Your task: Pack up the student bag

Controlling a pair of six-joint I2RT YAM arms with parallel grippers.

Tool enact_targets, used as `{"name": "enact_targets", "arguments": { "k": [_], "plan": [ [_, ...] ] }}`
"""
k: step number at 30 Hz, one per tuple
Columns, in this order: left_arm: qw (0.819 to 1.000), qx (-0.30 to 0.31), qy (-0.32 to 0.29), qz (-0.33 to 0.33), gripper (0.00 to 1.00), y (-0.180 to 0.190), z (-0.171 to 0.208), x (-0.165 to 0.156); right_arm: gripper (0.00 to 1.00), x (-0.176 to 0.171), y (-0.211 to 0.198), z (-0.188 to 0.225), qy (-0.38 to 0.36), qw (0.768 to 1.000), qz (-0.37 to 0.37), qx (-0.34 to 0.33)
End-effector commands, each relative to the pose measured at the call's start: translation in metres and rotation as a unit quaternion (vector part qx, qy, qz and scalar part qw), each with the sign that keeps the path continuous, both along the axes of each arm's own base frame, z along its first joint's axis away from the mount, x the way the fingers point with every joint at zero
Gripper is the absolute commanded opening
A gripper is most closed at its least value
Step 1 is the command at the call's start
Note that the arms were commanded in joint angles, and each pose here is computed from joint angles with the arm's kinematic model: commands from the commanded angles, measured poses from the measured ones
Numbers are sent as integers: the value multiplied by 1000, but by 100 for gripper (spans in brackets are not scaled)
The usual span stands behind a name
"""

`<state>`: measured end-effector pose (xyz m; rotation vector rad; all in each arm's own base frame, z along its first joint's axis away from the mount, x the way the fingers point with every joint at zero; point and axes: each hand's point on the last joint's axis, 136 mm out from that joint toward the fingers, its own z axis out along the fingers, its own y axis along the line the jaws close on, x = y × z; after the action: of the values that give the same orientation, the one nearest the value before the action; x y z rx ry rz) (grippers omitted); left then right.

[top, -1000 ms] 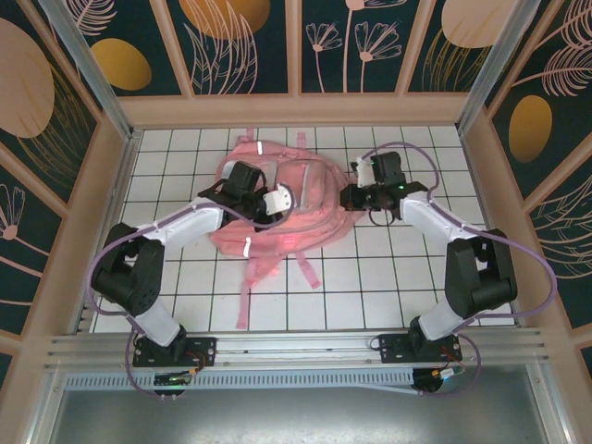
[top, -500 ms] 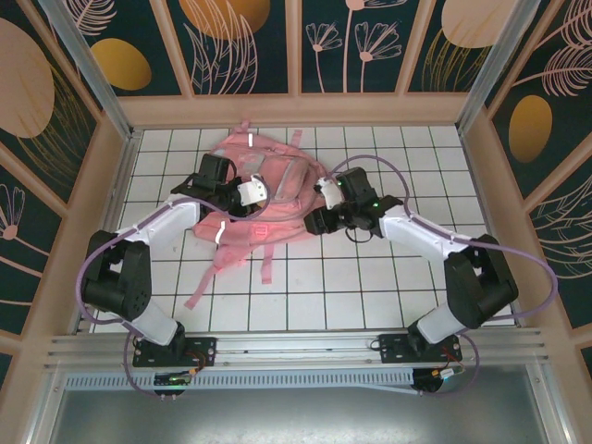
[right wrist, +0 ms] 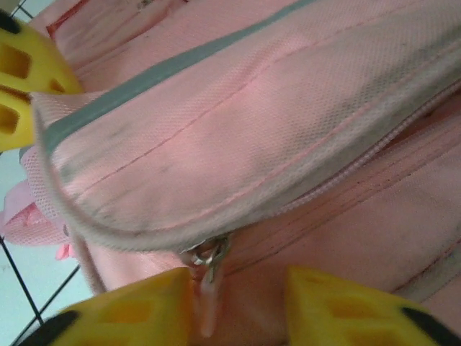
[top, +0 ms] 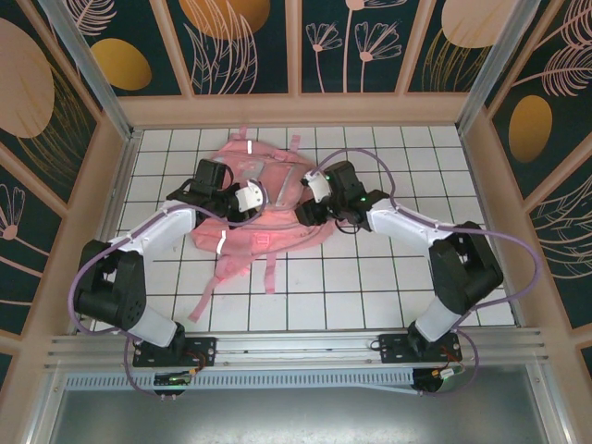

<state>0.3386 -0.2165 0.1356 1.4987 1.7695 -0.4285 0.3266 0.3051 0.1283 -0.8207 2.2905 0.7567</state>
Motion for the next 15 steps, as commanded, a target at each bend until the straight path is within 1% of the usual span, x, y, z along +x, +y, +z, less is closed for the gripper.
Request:
{"name": "enact_targets", "arguments": {
  "k": [1, 2, 3, 6, 7, 8, 9, 12, 15],
  "plan": [
    [996, -66, -37, -44, 0, -16, 39, -11, 13, 11, 6, 10, -22, 1000, 1, 8],
    [996, -65, -37, -45, 0, -16, 38, -11, 4, 13, 4, 11, -25, 1000, -6, 6],
    [996, -62, -38, -43, 0, -15, 36, -11, 0, 15, 0, 12, -27, 1000, -14, 7],
    [997, -49, -47, -36, 0, -12, 33, -7, 0, 25, -26, 13, -25, 998, -55, 0],
    [998, -38, -38, -34, 0, -8, 20, -11, 0, 25, -31, 14, -27, 997, -66, -9],
    [998, -25, -41, -38, 0, -5, 14, -13, 0, 34, -53, 13, -29, 995, -97, -21],
    [998, -10, -45, -49, 0, -3, 7, -16, 0, 36, -64, 14, -33, 993, -109, -28],
    [996, 21, -68, -58, 0, 9, -9, -15, 0, 33, -88, 14, -59, 986, -138, -68],
    [994, 46, -87, -56, 0, 23, -20, -2, 0, 23, -98, 4, -61, 982, -143, -103]
  ]
}}
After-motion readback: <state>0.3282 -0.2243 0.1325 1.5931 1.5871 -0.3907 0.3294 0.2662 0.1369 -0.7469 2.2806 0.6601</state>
